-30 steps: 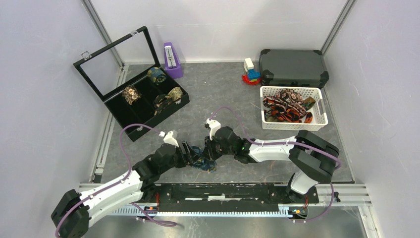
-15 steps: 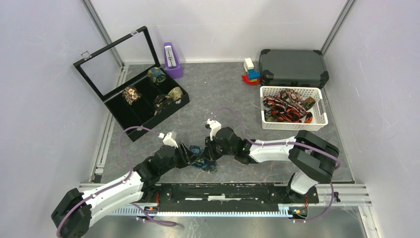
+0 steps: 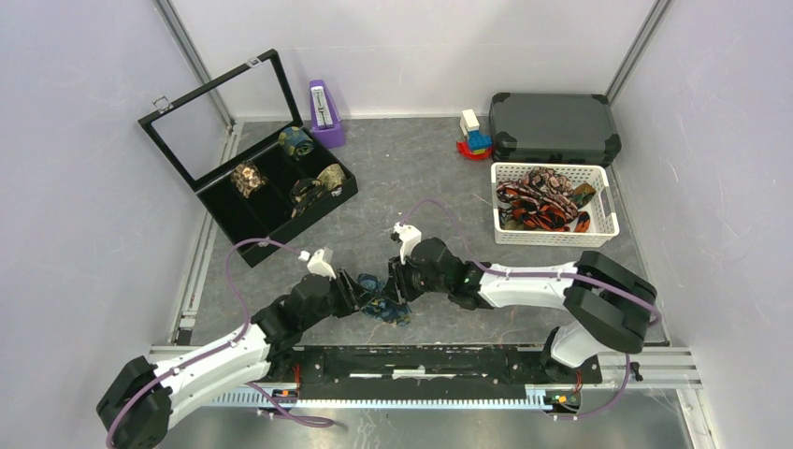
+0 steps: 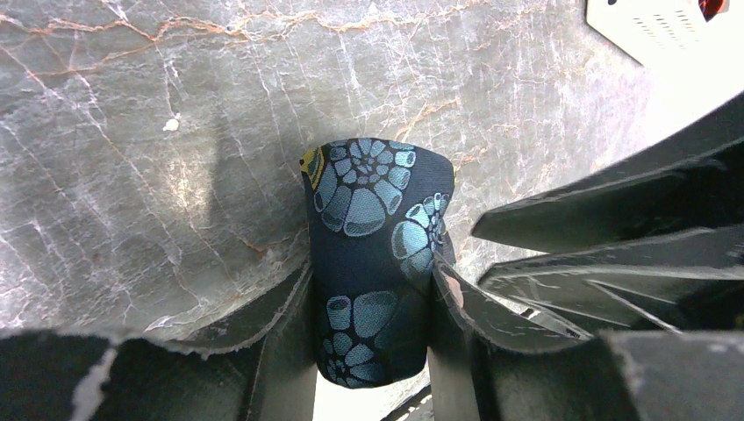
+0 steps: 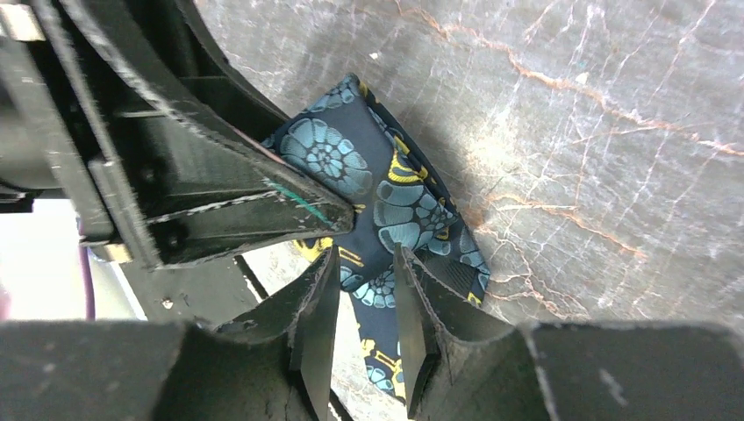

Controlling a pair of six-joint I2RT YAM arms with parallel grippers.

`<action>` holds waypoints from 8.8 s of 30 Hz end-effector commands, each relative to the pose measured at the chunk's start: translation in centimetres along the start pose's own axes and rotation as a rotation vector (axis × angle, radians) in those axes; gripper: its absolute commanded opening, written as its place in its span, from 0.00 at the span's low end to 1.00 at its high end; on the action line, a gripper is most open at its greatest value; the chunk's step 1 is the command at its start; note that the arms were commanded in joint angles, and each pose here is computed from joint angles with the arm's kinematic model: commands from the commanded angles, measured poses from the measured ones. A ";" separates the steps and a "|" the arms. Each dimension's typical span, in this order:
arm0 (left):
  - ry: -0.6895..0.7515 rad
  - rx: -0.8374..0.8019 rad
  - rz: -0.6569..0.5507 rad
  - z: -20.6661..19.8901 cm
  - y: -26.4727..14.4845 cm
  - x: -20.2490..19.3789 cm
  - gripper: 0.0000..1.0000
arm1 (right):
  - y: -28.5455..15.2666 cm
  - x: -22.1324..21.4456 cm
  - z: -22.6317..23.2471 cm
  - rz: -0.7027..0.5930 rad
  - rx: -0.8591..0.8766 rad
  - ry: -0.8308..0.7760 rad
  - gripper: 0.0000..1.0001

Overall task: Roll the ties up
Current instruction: Roll the tie at the center of the board.

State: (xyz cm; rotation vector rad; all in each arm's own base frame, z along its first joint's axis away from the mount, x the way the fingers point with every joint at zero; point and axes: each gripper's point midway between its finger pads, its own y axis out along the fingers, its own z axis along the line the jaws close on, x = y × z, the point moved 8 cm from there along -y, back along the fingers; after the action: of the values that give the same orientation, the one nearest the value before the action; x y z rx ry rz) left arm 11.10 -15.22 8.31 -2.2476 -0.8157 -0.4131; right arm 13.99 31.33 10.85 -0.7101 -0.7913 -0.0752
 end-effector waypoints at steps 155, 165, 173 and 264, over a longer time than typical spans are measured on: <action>1.046 0.861 -0.078 -13.3 0.8 -3.5 1.00 | -4.6 5.0 -8.8 -0.113 -0.232 0.007 0.30; 1.022 0.662 0.108 -17.5 -3.6 -3.3 0.90 | -1.1 7.0 -8.3 -0.011 -0.086 -0.027 0.28; 0.834 0.556 0.218 -13.6 -5.5 -4.3 0.61 | 2.4 8.0 -7.3 0.099 0.177 -0.129 0.27; 0.656 0.566 0.145 -6.9 -4.5 -7.6 0.75 | 0.6 13.1 -3.3 0.051 0.048 -0.155 0.46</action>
State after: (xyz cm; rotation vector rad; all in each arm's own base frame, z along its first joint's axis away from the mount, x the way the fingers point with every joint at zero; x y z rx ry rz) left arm 2.63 -21.35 9.09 -1.5018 -0.3882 -0.6637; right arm 24.88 32.20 10.75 -0.7526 -0.8255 0.2437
